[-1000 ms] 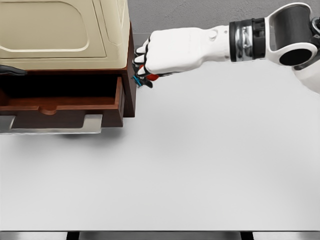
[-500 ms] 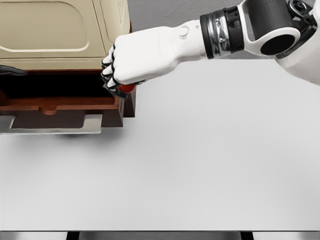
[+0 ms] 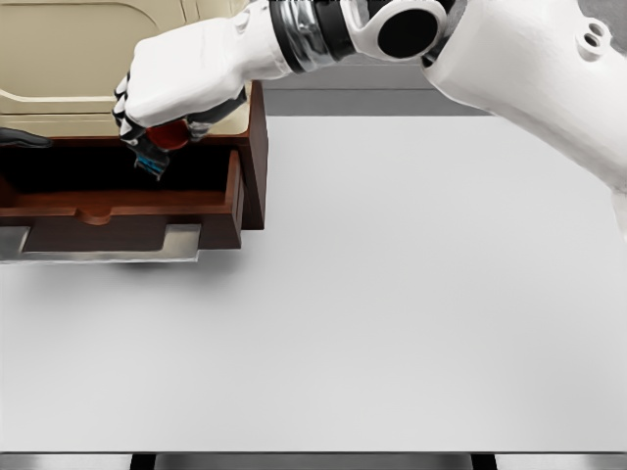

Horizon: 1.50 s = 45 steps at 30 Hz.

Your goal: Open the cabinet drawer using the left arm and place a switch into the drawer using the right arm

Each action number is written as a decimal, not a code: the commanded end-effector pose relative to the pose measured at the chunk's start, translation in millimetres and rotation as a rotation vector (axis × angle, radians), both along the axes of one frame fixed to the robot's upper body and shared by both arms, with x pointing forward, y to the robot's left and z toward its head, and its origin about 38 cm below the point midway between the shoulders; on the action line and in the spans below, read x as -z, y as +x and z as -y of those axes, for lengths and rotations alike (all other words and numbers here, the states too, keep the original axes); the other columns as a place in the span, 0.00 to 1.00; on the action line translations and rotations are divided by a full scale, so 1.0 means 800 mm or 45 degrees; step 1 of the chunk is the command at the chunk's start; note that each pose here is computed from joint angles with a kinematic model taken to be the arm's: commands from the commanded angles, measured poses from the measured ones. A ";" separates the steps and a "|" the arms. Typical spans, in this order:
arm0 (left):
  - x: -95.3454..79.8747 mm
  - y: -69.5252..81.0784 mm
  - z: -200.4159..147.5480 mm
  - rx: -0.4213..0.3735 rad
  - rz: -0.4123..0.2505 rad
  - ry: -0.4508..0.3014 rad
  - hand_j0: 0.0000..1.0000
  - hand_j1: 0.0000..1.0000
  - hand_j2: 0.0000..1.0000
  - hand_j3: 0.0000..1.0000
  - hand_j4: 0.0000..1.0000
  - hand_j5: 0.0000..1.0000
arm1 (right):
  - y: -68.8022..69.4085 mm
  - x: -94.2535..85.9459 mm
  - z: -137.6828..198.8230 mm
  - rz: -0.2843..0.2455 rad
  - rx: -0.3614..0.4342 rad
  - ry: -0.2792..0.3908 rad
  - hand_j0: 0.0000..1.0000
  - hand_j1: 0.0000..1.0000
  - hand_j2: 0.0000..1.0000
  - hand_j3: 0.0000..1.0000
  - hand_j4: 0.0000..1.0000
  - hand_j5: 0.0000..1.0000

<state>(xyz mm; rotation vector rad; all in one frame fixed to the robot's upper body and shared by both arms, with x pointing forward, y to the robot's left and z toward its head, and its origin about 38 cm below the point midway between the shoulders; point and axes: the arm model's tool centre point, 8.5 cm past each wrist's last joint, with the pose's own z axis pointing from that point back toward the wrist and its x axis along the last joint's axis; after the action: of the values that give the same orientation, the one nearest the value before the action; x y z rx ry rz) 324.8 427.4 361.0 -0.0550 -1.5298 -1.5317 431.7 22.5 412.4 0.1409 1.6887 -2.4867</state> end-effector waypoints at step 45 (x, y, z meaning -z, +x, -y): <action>0.036 0.027 0.106 0.297 -0.001 -0.277 1.00 1.00 1.00 1.00 1.00 1.00 | -0.031 0.168 0.497 -0.280 0.966 -0.293 1.00 1.00 1.00 1.00 1.00 1.00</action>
<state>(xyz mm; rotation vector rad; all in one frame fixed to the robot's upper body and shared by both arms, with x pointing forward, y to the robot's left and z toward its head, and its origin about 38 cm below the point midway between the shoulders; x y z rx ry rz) 344.7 347.5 333.1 -0.3482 -1.7181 -1.5477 406.7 -373.5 276.7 0.5949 1.6038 -3.3275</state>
